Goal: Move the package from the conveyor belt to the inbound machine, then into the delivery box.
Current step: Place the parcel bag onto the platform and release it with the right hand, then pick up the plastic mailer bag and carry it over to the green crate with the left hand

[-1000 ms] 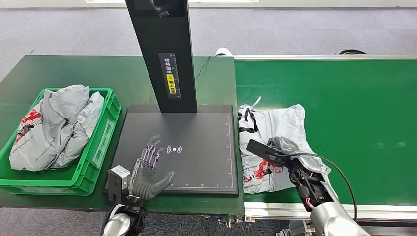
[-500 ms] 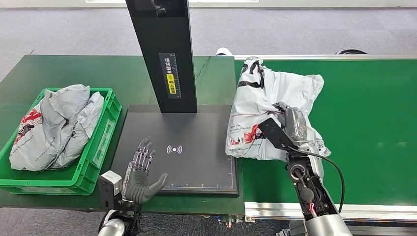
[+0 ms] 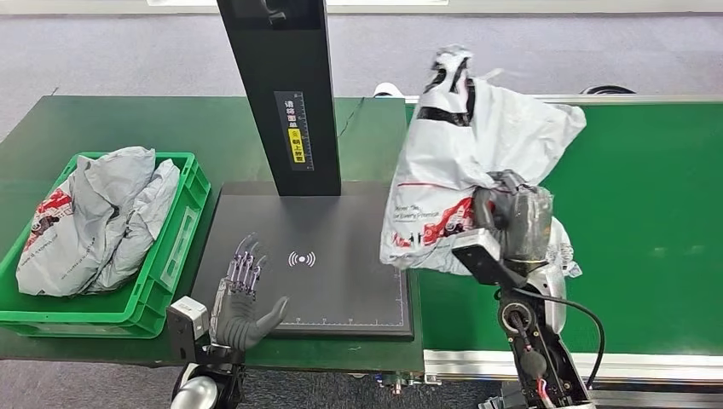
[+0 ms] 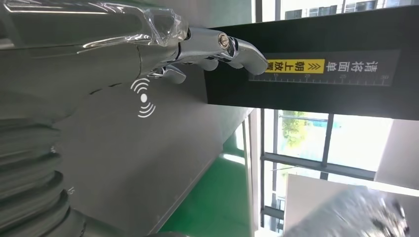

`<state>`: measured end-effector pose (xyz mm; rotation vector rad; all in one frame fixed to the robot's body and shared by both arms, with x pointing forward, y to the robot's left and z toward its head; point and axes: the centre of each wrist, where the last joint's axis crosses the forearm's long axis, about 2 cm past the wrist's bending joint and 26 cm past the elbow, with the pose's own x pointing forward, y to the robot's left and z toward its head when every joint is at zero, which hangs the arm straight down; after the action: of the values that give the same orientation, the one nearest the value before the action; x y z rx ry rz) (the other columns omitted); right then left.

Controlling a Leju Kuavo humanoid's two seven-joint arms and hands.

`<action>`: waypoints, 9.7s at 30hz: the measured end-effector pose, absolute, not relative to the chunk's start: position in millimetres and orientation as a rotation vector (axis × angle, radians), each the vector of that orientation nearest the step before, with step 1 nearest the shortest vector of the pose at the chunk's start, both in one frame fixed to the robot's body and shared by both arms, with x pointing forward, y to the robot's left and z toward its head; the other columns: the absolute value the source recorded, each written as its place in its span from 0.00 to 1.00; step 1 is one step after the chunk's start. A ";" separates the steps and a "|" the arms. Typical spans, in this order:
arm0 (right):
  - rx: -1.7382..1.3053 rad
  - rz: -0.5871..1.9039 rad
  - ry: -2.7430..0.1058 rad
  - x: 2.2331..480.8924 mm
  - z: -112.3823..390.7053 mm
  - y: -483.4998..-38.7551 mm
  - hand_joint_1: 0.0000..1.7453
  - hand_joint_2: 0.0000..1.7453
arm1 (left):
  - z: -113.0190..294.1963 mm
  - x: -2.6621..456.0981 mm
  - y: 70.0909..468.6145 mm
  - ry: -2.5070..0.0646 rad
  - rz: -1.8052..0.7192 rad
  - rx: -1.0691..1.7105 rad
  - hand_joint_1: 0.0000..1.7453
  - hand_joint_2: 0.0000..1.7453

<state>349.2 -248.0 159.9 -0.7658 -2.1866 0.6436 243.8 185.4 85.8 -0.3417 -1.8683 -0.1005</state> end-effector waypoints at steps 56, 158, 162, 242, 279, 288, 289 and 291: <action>-0.246 1.444 -1.924 344.0 105.6 -131.0 0.04 1.00 | 151.3 275.0 170.9 -2.307 0.196 -0.112 0.00 1.00; 0.060 -0.126 -2.185 280.1 148.4 -229.1 0.00 1.00 | 97.6 286.0 131.9 -1.705 -1.066 0.297 0.98 1.00; 0.058 -0.130 -2.184 280.1 148.3 -229.4 0.00 1.00 | 97.0 285.9 132.0 -1.703 -1.067 0.297 0.99 1.00; 0.066 -0.135 -2.145 269.0 139.0 -232.4 0.00 1.00 | 92.4 281.8 131.7 -1.464 -1.410 0.362 0.00 1.00; 0.043 -0.188 -2.113 255.5 131.7 -232.9 0.00 1.00 | 105.8 277.6 121.2 -1.900 -1.134 0.288 1.00 1.00; 0.049 -0.201 -2.119 255.5 133.0 -234.4 0.00 1.00 | 132.3 277.9 129.5 -2.098 -0.963 0.335 1.00 1.00; 0.049 -0.201 -2.119 255.5 133.0 -234.4 0.00 1.00 | 133.1 277.5 129.9 -2.104 -0.958 0.337 1.00 1.00; 0.049 -0.201 -2.119 255.5 133.0 -234.5 0.00 1.00 | 134.6 276.8 131.2 -2.135 -0.931 0.344 1.00 1.00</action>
<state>255.5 -234.5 133.0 0.0492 -2.1187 -0.2010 276.8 131.2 134.6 0.3443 -2.1354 -0.9310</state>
